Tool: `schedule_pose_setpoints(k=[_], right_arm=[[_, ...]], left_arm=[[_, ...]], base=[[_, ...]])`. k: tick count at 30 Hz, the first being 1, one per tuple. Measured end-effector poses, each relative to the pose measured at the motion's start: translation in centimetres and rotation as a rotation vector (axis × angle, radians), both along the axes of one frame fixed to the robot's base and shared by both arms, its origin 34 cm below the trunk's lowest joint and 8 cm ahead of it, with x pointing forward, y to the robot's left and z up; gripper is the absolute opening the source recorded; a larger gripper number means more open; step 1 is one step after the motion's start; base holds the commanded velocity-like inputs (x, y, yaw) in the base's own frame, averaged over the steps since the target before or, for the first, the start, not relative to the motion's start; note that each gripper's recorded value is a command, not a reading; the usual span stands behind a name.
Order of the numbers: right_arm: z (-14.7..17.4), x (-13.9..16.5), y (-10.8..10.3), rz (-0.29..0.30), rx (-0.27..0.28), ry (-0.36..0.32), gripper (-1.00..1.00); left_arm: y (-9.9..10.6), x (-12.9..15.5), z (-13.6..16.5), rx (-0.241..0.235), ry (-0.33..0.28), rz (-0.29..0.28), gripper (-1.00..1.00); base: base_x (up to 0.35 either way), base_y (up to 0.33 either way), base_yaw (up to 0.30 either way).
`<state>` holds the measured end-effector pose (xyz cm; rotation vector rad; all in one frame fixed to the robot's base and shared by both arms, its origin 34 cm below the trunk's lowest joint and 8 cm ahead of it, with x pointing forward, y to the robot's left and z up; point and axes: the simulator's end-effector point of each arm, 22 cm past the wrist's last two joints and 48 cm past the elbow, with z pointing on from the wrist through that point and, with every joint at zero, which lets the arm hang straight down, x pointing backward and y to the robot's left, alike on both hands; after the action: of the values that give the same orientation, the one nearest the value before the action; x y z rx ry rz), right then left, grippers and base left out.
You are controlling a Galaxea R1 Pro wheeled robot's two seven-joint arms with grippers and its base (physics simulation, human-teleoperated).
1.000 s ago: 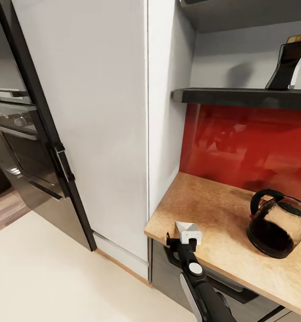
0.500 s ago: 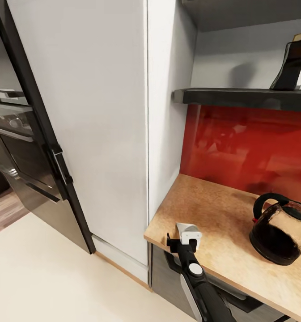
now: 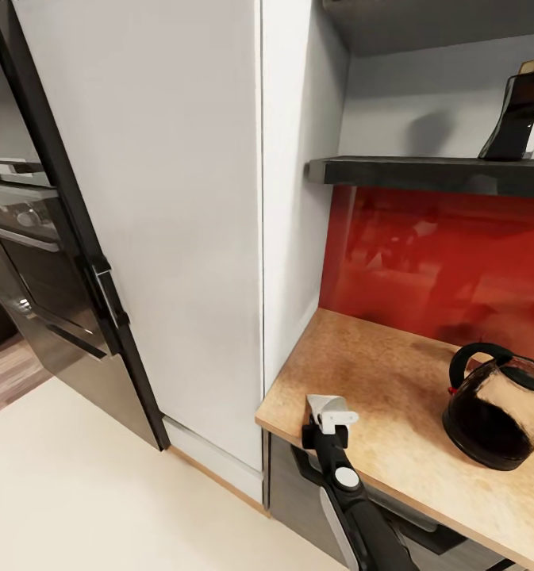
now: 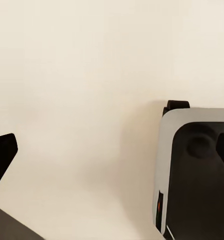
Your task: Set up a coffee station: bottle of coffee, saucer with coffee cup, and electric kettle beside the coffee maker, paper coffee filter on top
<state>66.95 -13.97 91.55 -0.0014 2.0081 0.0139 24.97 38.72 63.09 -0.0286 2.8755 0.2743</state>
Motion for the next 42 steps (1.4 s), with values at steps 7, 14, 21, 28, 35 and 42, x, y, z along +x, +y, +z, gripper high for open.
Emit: schedule_pose_setpoints(k=[7, 14, 21, 28, 35, 42], right_arm=[[-0.2, -0.1, 0.0, 0.001, -0.001, 0.004, -1.0], [0.9, 0.4, -0.2, -0.01, 0.013, -0.017, -1.0], [9.1, 2.9, -1.1, -0.035, 0.041, -0.18, -1.0], [13.0, 3.3, -1.7, -0.041, 0.04, -0.183, -1.0], [15.5, 2.8, -2.1, -0.04, 0.033, -0.137, -1.0], [15.7, 2.8, -1.8, -0.031, 0.034, -0.138, -1.0]], left_arm=[[0.0, 0.0, 0.0, 0.0, 0.0, 0.0, 1.0], [0.0, 0.0, 0.0, 0.0, 0.0, 0.0, 1.0], [0.0, 0.0, 0.0, -0.001, -0.001, -0.001, 1.0], [0.0, 0.0, 0.0, -0.001, -0.002, -0.002, 1.0], [-0.3, 0.1, 0.0, -0.004, -0.004, -0.003, 1.0], [-0.4, 0.3, 0.0, -0.005, -0.01, -0.003, 1.0]], base=[[0.0, 0.0, 0.0], [0.0, 0.0, 0.0], [0.0, 0.0, 0.0], [0.0, 0.0, 0.0], [0.0, 0.0, 0.0], [0.0, 0.0, -0.064]])
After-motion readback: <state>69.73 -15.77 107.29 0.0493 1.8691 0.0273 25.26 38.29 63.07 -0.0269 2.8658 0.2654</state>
